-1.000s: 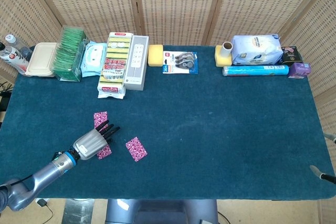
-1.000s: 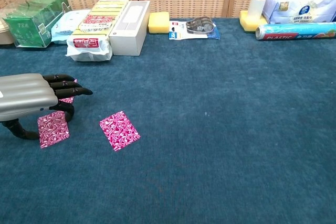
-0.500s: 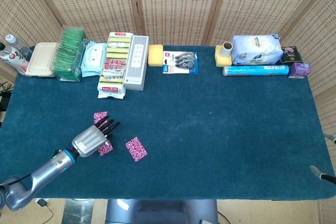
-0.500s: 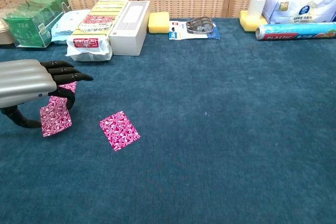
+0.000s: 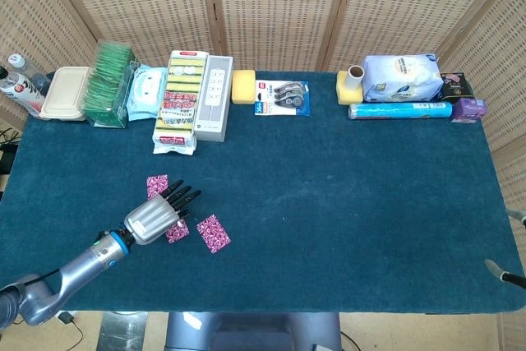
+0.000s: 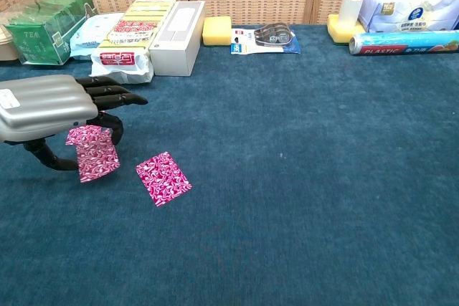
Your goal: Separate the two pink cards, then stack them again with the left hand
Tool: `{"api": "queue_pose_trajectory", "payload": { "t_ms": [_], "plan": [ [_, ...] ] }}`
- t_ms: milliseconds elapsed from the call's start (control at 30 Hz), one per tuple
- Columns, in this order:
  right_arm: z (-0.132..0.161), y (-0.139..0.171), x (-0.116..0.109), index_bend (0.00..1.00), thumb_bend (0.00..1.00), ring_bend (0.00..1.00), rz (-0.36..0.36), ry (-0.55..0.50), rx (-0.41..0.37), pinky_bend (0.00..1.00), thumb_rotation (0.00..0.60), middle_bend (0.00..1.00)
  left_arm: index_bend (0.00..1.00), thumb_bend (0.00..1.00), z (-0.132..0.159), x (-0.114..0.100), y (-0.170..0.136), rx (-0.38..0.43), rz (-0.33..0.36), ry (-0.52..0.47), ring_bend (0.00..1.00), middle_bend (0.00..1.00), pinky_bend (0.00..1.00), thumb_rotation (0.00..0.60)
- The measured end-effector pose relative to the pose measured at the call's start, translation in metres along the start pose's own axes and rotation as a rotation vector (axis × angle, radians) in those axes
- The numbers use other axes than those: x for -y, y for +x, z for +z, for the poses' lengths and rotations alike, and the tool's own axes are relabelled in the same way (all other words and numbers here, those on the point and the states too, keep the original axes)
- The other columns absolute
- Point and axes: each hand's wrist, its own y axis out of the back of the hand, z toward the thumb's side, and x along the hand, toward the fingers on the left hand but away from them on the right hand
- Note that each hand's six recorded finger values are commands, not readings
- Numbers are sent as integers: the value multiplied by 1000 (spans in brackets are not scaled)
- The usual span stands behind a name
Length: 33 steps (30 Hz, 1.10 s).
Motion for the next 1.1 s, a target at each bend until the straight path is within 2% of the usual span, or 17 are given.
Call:
{"api": "queue_pose_trajectory", "payload": {
  "t_ms": [267,600,1100],
  "plan": [
    [0,0,0,204,0,0,2,-5,-1,0,600,24,448,206,26,-16,15,32,-5,-35,0,0,0,600],
    [-1,0,-1,205,0,0,2,-12,-2,0,600,23,448,207,56,-22,41,67,-24,-30,0,0,0,600],
    [-4,0,-5,205,0,0,-2,-26,1,0,600,23,448,207,72,-33,56,59,-48,1,0,0,0,600]
  ]
}}
